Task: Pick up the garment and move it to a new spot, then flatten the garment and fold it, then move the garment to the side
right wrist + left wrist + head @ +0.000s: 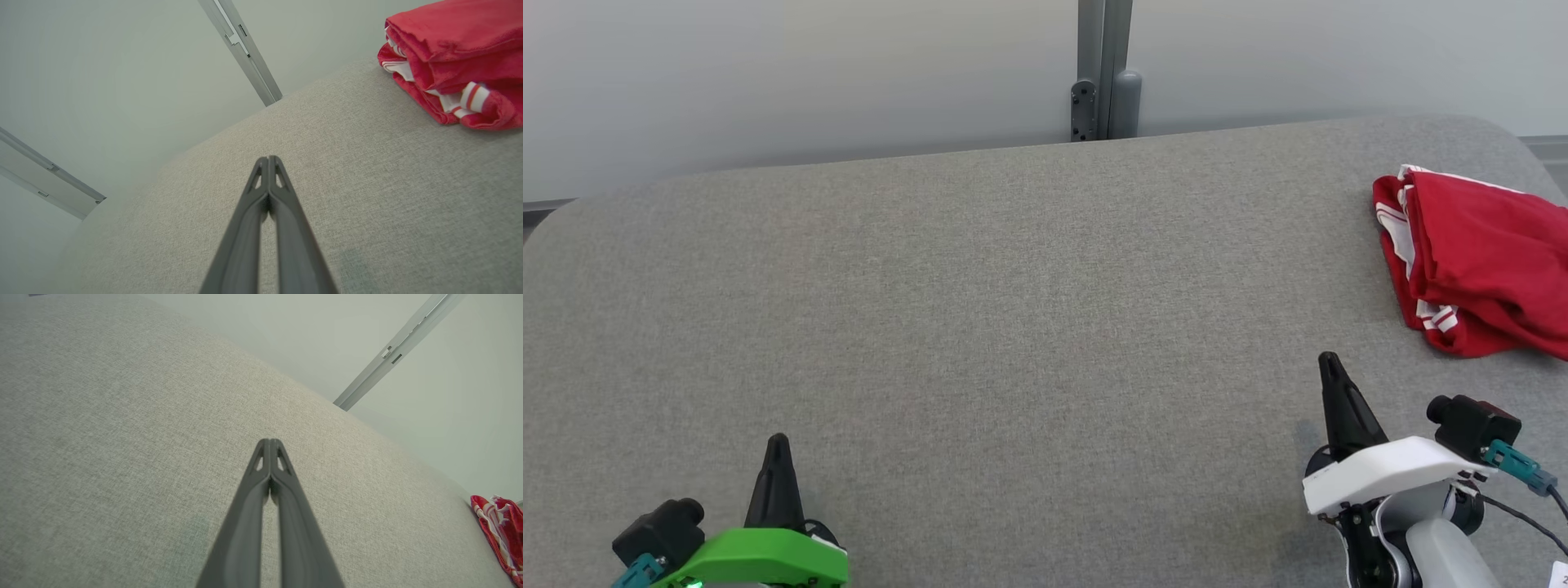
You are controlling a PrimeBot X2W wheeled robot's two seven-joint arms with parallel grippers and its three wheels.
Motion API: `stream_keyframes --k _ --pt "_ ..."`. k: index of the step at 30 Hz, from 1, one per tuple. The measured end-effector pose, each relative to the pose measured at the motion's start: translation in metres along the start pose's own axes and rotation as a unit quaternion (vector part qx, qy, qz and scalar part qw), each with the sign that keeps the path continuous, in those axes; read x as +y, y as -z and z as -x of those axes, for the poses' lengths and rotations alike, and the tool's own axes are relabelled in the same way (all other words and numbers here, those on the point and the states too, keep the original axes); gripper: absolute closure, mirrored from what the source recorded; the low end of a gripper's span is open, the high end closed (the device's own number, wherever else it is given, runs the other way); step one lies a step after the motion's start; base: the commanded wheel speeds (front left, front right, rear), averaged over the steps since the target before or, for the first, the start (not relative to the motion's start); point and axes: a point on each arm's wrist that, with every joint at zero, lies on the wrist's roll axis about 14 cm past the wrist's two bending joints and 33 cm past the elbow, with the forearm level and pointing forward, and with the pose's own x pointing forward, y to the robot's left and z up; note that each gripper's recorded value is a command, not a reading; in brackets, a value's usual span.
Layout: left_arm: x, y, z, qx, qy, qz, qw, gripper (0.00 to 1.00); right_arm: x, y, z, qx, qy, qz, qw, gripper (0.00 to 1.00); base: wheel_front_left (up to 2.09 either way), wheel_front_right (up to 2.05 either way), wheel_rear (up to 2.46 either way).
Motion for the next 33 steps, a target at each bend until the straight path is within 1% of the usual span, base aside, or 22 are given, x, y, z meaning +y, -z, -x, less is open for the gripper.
stream_keyframes --k 8,16,33 --pt "0.001 -0.003 -0.003 0.004 -0.002 0.056 0.998 1.00 -0.006 -0.003 0.000 0.000 0.013 -0.059 0.998 1.00 0.00 0.00 0.00" --pt "0.001 -0.008 -0.006 0.005 -0.003 0.110 0.994 1.00 -0.010 -0.006 0.000 -0.002 0.022 -0.114 0.993 1.00 0.00 0.00 0.00" --pt "-0.001 -0.016 -0.011 0.007 0.008 0.207 0.978 1.00 -0.017 -0.011 0.001 -0.005 0.034 -0.216 0.976 1.00 0.00 0.00 0.00"
